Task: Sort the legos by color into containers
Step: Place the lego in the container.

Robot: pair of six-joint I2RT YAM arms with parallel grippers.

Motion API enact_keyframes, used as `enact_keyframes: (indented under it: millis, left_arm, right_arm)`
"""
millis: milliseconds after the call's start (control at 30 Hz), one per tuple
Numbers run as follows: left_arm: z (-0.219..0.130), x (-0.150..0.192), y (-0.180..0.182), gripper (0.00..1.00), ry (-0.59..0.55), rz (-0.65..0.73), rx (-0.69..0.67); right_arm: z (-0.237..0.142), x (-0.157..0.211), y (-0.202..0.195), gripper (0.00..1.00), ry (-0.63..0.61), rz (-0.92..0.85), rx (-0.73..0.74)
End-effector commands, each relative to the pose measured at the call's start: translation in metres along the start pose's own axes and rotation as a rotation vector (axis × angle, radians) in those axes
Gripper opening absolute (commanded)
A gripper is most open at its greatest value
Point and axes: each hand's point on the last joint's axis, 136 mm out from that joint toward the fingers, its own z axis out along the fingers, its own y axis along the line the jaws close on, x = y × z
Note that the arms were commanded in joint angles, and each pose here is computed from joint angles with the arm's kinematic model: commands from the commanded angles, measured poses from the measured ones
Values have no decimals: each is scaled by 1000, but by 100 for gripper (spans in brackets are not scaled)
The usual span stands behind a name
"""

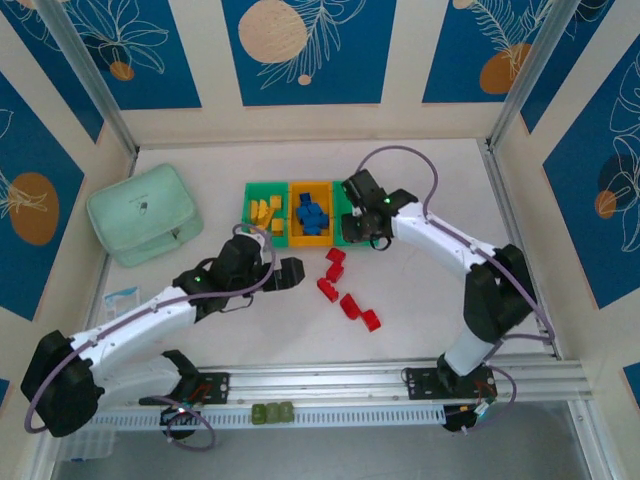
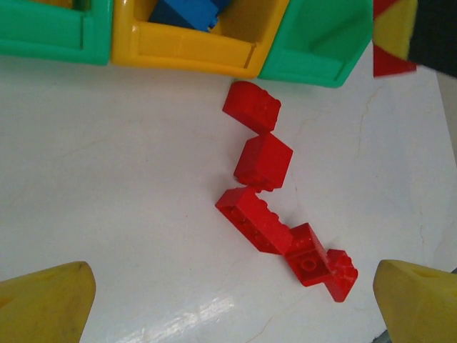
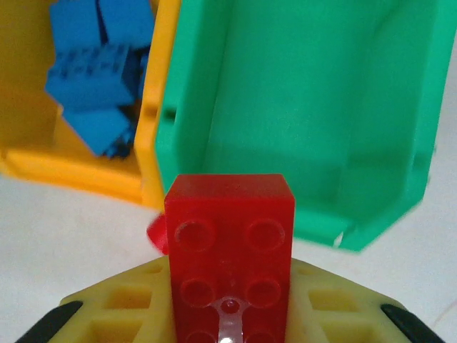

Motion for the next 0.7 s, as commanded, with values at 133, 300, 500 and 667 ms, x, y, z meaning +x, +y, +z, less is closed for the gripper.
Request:
enact_keyframes:
  millis: [133, 300, 500, 667]
  left_arm:
    - [3, -19, -11, 99, -44, 33, 0]
    - [4, -21, -10, 99, -42, 33, -6]
    - [0, -24, -12, 99, -53, 39, -3]
    - [-5, -25, -15, 99, -53, 38, 10]
  right_arm:
    - [27, -42, -16, 33, -3, 10, 46]
    - [42, -55, -20, 43, 0, 12, 71]
    - [30, -65, -18, 53, -37, 12, 57]
    - [7, -58, -15, 55, -58, 12, 41]
